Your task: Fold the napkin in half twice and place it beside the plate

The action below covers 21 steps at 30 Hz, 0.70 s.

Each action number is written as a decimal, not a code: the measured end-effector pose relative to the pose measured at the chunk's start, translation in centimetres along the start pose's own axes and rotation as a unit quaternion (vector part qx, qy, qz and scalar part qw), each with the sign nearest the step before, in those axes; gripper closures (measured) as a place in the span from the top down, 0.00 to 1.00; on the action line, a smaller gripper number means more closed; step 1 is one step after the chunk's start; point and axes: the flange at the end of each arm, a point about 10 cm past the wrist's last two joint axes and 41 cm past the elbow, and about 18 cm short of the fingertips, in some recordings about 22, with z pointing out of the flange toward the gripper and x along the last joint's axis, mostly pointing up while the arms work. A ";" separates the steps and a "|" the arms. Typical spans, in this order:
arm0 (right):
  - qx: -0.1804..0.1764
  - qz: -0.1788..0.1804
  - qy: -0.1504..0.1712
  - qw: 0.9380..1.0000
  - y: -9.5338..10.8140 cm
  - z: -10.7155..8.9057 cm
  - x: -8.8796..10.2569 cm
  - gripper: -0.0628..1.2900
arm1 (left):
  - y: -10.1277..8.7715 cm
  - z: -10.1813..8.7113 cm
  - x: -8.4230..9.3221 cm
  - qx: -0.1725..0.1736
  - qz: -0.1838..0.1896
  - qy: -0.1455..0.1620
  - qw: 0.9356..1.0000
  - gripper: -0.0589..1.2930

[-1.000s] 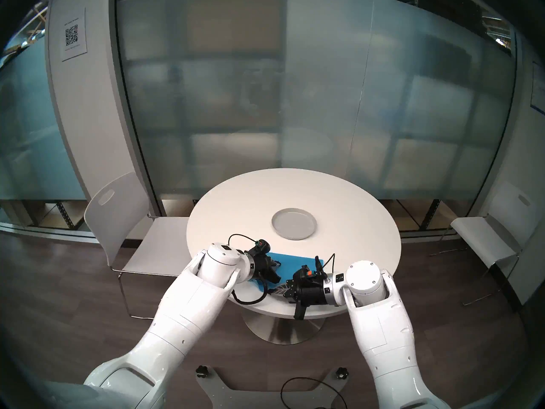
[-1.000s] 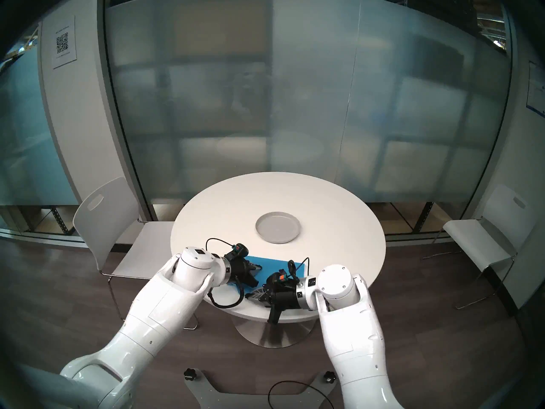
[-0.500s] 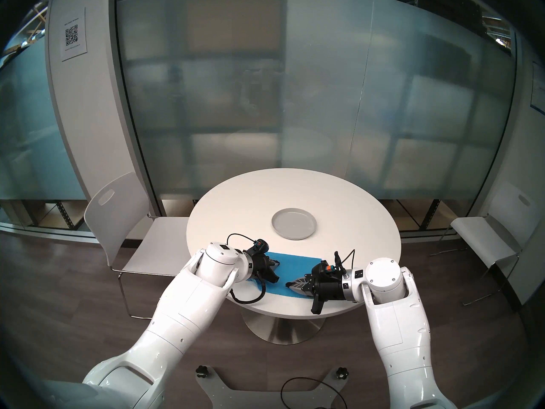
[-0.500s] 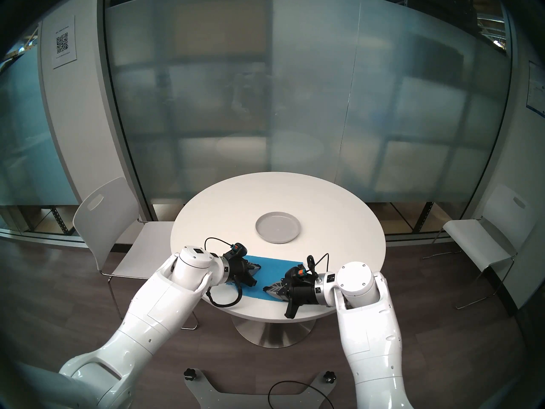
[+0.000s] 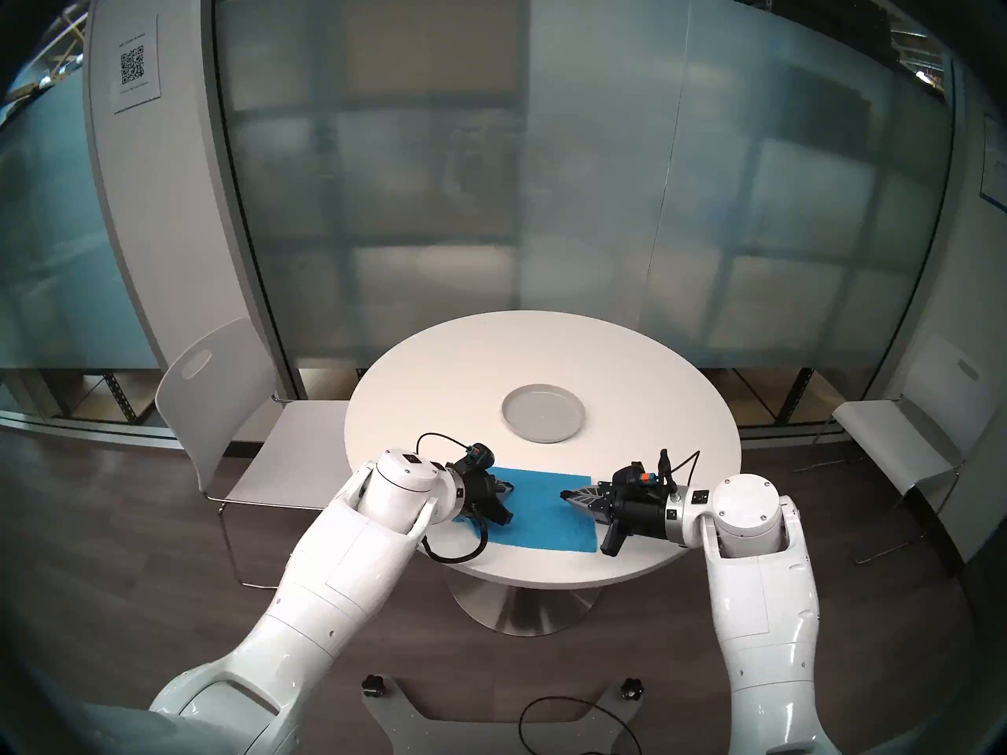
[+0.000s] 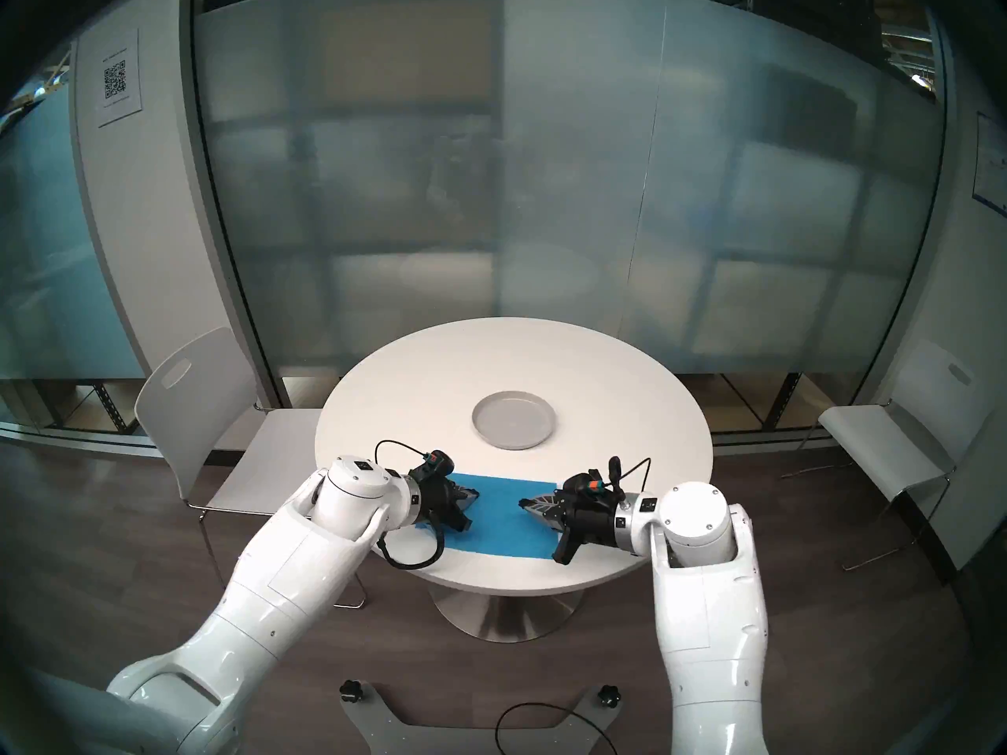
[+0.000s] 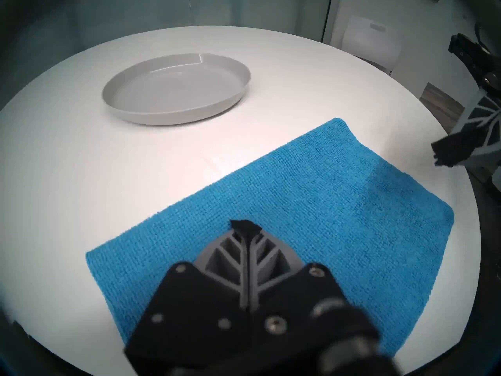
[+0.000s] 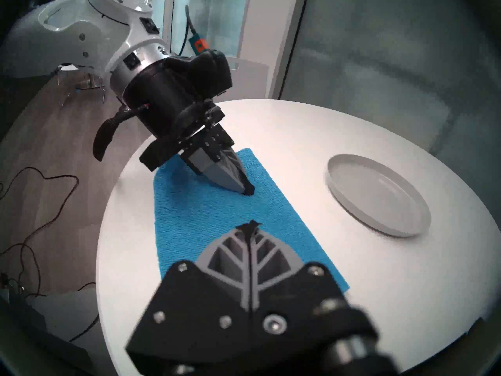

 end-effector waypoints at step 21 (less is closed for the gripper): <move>-0.028 0.025 -0.013 0.999 0.2 -2.7 -1.7 0.16 | 0.1 -0.3 -0.6 0.005 0.006 0.006 1.000 0.03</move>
